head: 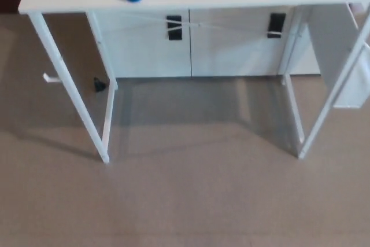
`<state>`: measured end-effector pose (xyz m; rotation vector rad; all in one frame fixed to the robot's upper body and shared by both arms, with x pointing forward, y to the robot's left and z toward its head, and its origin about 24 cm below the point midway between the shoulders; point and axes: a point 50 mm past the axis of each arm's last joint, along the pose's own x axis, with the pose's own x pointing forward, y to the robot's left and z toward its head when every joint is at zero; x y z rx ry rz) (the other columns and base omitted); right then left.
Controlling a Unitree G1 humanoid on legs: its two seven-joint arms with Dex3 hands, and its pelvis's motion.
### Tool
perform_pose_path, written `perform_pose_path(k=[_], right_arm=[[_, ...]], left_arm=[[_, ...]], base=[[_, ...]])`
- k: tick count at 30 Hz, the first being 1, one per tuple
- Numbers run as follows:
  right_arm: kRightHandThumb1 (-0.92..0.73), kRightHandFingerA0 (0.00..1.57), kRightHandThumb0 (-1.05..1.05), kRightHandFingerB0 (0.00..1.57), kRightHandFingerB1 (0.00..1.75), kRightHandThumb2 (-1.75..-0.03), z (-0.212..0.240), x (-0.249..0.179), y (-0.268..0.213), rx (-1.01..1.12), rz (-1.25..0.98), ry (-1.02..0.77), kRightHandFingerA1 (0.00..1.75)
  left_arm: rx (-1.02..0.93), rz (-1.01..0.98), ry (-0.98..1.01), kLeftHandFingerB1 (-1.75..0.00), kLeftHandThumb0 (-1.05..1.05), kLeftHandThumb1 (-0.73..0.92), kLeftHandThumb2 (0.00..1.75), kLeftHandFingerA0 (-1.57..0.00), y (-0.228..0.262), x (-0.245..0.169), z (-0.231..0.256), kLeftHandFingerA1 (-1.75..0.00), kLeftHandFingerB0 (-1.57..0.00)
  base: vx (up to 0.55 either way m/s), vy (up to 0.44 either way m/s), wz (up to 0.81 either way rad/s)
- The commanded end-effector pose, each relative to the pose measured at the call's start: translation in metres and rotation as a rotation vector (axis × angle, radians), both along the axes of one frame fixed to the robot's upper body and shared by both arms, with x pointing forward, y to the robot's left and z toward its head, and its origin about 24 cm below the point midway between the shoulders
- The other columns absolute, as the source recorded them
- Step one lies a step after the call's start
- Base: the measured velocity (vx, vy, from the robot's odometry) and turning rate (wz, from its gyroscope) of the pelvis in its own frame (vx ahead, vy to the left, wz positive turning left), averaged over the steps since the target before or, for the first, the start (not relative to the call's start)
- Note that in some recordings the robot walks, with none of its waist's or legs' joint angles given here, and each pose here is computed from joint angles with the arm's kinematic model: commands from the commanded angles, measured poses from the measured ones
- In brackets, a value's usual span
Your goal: The robot walks towards a table in front, picks a shampoo with left hand and puts it in a small grey container
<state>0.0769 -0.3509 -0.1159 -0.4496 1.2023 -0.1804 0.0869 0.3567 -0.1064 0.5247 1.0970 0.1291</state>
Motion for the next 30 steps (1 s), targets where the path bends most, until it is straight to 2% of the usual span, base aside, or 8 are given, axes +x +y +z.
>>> perform_pose_path(k=[1,9,13,14,20,26,27,30], right_arm=[[-0.70,0.68,-0.43,0.54,0.39,-0.62,0.001,-0.002,-0.001,-0.030,-0.048,-0.063,0.45],[-0.71,0.64,-0.43,0.52,0.39,-0.62,0.003,0.006,0.000,-0.034,-0.021,-0.091,0.44],[-0.71,0.64,-0.43,0.52,0.39,-0.62,0.003,0.006,0.000,-0.035,-0.019,-0.091,0.44],[-0.71,0.68,-0.42,0.55,0.40,-0.62,0.002,0.006,0.001,-0.030,-0.014,-0.084,0.46],[-0.72,0.62,-0.42,0.52,0.39,-0.62,0.001,0.008,0.003,-0.018,-0.009,-0.080,0.44],[-0.72,0.63,-0.41,0.51,0.39,-0.62,0.000,0.008,0.004,-0.014,-0.016,-0.063,0.44],[-0.72,0.63,-0.43,0.51,0.39,-0.62,0.000,0.007,0.004,-0.016,-0.015,-0.060,0.44],[-0.72,0.63,-0.43,0.51,0.39,-0.62,0.000,0.007,0.004,-0.018,-0.015,-0.059,0.44]], left_arm=[[0.013,-0.011,0.001,-0.35,-0.38,0.70,0.62,-0.48,0.005,-0.001,0.004,-0.48,-0.30],[0.013,-0.027,-0.004,-0.36,-0.38,0.70,0.62,-0.50,0.004,0.002,0.004,-0.51,-0.30],[0.014,-0.032,-0.004,-0.36,-0.38,0.70,0.62,-0.50,0.004,0.002,0.004,-0.51,-0.30],[0.012,-0.020,0.000,-0.34,-0.38,0.68,0.60,-0.50,0.005,0.003,0.004,-0.46,-0.29],[0.022,-0.023,0.001,-0.34,-0.39,0.68,0.60,-0.50,0.006,0.008,0.005,-0.46,-0.29],[0.016,-0.018,-0.018,-0.35,-0.39,0.66,0.60,-0.53,0.006,0.012,0.007,-0.51,-0.31],[0.008,-0.021,-0.026,-0.35,-0.37,0.65,0.59,-0.53,0.005,0.013,0.007,-0.61,-0.30],[0.004,-0.022,-0.029,-0.35,-0.37,0.65,0.59,-0.53,0.005,0.013,0.007,-0.61,-0.30]], base=[[0.42,0.051,-0.25],[0.53,0.143,-0.39],[0.59,0.125,0.02],[0.31,-0.009,0.03],[0.28,-0.115,0.26],[0.25,-0.147,0.11],[0.15,-0.111,0.00],[0.13,-0.044,-0.06]])
